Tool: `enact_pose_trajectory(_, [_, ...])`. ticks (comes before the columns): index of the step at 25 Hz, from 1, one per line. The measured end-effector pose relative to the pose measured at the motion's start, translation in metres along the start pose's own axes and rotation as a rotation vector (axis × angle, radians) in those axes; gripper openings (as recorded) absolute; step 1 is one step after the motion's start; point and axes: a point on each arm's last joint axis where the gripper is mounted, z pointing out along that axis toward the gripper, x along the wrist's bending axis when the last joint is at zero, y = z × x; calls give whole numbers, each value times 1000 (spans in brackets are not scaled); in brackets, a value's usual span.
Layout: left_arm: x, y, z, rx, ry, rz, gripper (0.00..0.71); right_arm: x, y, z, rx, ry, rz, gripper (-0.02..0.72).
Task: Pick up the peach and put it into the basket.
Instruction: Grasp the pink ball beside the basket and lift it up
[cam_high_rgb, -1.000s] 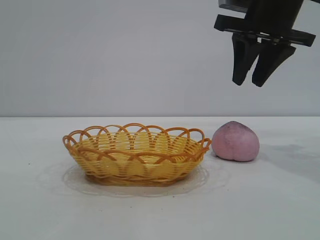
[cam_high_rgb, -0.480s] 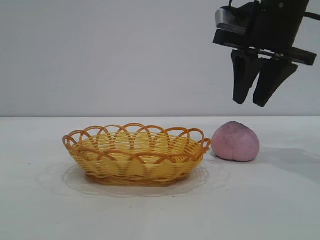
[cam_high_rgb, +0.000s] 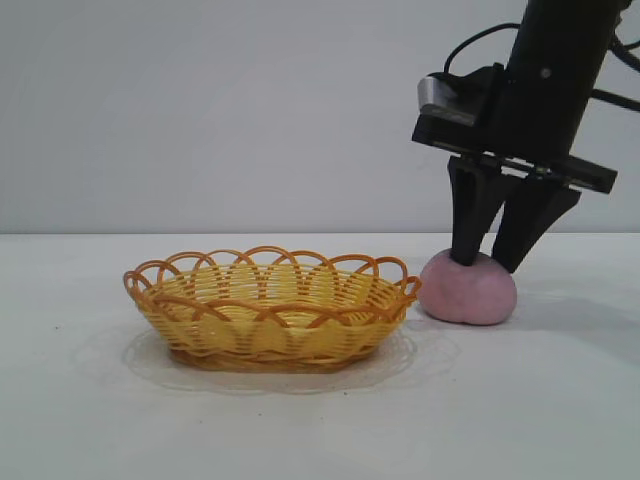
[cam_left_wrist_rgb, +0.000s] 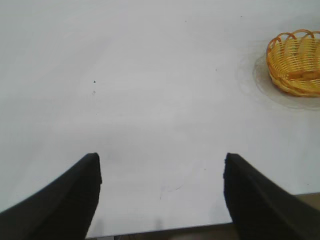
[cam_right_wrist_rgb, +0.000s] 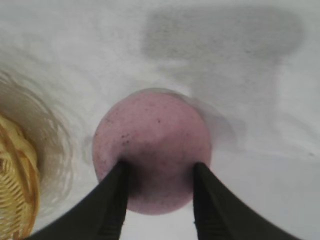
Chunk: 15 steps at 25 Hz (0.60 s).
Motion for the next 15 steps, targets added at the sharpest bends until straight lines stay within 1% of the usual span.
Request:
enact_pose_trajectory(1, [0,0,0,0,0,1,458,-1,0,5,1,3,-7,258])
enact_pose_trajectory(2, [0,0,0,0,0,2,458,-2,0,8,4,8,-14,170])
enact_pose_trajectory(3, [0,0,0,0,0,2,458,-2,1,10,4,9,-25,104])
enact_pose_trajectory(5, [0,0,0,0,0,4,458,-1,2,5,-17,10,-42,46])
enact_pose_trajectory(6, [0,0,0,0,0,4,458,2,3,-3,-39,10,-52,0])
enact_pose_trajectory(8, [0,0,0,-2,0,4,458,14,5,-24,-101,6,-95,0])
enact_pose_trajectory(10, [0,0,0,-2,0,6,458,36,4,-50,-171,16,-170,0])
enact_pose_trajectory(13, [0,0,0,-2,0,8,458,78,-2,-78,-245,75,-279,0])
enact_pose_trajectory(15, [0,0,0,-2,0,8,458,102,-8,-77,-231,111,-341,0])
